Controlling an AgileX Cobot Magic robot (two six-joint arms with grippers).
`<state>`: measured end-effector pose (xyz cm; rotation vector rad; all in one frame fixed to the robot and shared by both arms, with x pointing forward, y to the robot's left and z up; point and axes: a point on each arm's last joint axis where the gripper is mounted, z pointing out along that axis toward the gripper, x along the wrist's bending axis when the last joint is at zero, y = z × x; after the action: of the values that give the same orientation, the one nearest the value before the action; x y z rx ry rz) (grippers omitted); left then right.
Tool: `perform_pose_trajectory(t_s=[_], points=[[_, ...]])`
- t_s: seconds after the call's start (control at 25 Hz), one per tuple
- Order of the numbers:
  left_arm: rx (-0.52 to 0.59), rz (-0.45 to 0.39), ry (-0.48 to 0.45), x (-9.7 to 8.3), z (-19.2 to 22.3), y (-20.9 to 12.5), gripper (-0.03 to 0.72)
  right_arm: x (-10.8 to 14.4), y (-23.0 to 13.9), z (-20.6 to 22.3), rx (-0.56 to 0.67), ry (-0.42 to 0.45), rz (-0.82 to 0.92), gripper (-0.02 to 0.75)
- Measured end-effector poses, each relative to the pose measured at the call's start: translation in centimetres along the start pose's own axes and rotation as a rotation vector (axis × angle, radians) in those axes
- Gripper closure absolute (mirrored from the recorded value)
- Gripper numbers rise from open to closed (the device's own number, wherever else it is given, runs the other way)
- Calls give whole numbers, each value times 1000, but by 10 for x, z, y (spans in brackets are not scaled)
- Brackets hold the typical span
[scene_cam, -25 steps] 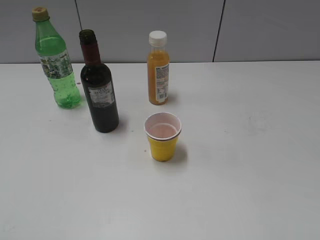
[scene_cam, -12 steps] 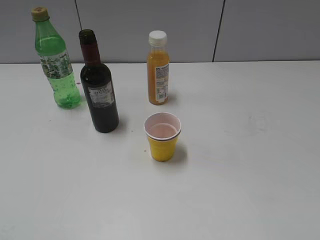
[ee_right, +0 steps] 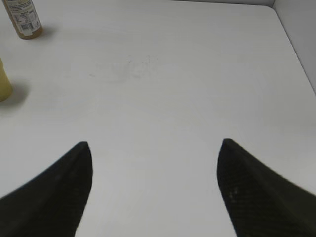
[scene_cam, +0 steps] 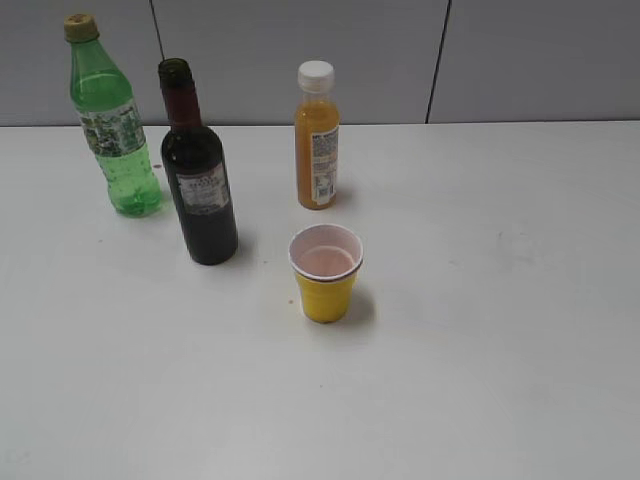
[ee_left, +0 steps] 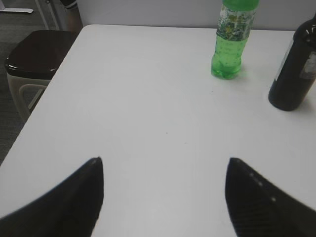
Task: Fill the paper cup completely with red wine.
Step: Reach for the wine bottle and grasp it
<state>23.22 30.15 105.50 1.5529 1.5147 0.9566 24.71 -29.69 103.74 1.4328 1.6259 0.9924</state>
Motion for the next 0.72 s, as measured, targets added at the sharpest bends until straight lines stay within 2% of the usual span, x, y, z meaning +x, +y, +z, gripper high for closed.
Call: perform_pose_trajectory(t_s=[0.72], points=[[0, 0, 0, 0, 0, 0, 106, 0, 0, 0, 1, 0, 1, 146]])
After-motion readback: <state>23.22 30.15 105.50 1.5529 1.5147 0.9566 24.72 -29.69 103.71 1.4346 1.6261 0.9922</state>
